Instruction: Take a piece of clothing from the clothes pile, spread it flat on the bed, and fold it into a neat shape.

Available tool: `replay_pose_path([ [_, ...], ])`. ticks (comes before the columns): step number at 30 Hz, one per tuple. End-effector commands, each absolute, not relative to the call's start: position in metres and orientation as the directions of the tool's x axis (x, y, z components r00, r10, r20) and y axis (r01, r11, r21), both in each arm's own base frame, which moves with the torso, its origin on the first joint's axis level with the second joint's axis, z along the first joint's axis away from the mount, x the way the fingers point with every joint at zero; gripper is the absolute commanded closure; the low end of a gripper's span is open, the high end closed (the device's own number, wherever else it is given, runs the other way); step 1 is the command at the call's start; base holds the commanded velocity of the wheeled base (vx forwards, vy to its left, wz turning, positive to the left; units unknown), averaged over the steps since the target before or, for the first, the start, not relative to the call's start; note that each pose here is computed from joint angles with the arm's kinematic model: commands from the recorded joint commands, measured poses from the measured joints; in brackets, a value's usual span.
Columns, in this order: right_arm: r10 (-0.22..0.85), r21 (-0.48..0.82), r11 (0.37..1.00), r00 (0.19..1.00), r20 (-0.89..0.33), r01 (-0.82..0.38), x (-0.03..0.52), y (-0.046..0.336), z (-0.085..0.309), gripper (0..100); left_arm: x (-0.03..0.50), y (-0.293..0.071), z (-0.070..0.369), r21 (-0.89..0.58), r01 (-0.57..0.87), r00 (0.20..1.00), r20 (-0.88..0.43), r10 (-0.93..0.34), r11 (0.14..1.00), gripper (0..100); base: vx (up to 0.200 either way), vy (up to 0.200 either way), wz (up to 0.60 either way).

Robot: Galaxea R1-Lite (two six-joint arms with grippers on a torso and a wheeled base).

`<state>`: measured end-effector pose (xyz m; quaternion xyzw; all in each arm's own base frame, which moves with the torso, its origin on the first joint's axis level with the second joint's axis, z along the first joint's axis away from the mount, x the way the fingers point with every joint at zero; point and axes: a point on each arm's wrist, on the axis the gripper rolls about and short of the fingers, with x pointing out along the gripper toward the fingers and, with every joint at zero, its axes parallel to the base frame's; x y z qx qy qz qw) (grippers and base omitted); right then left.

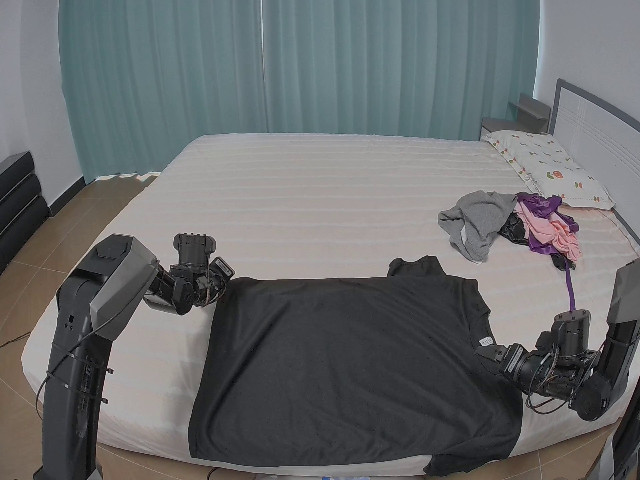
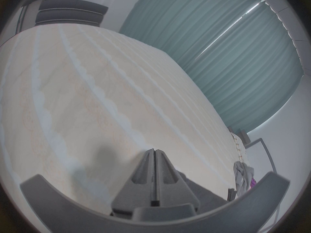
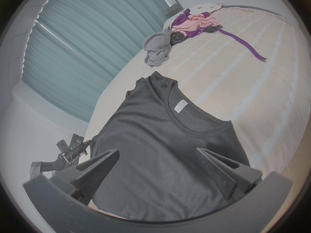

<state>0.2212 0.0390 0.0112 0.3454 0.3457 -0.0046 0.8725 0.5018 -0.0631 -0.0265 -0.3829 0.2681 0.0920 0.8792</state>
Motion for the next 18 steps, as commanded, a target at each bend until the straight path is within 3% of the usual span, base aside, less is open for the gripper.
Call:
replay_pose_path([
  [1, 0.231, 0.597, 0.762, 0.757, -0.612, 0.251, 0.221, 0.039, 0.01, 0, 0.508, -0.059, -0.02, -0.629, -0.369, 0.859, -0.512, -0.008, 0.684, 100, 0.0, 0.0, 0.0],
  [18, 0.209, 0.615, 0.761, 0.82, -0.533, 0.206, 0.231, 0.043, 0.016, 0, 0.523, -0.041, -0.015, -0.657, -0.365, 0.886, -0.462, 0.031, 0.66, 100, 0.0, 0.0, 0.0],
])
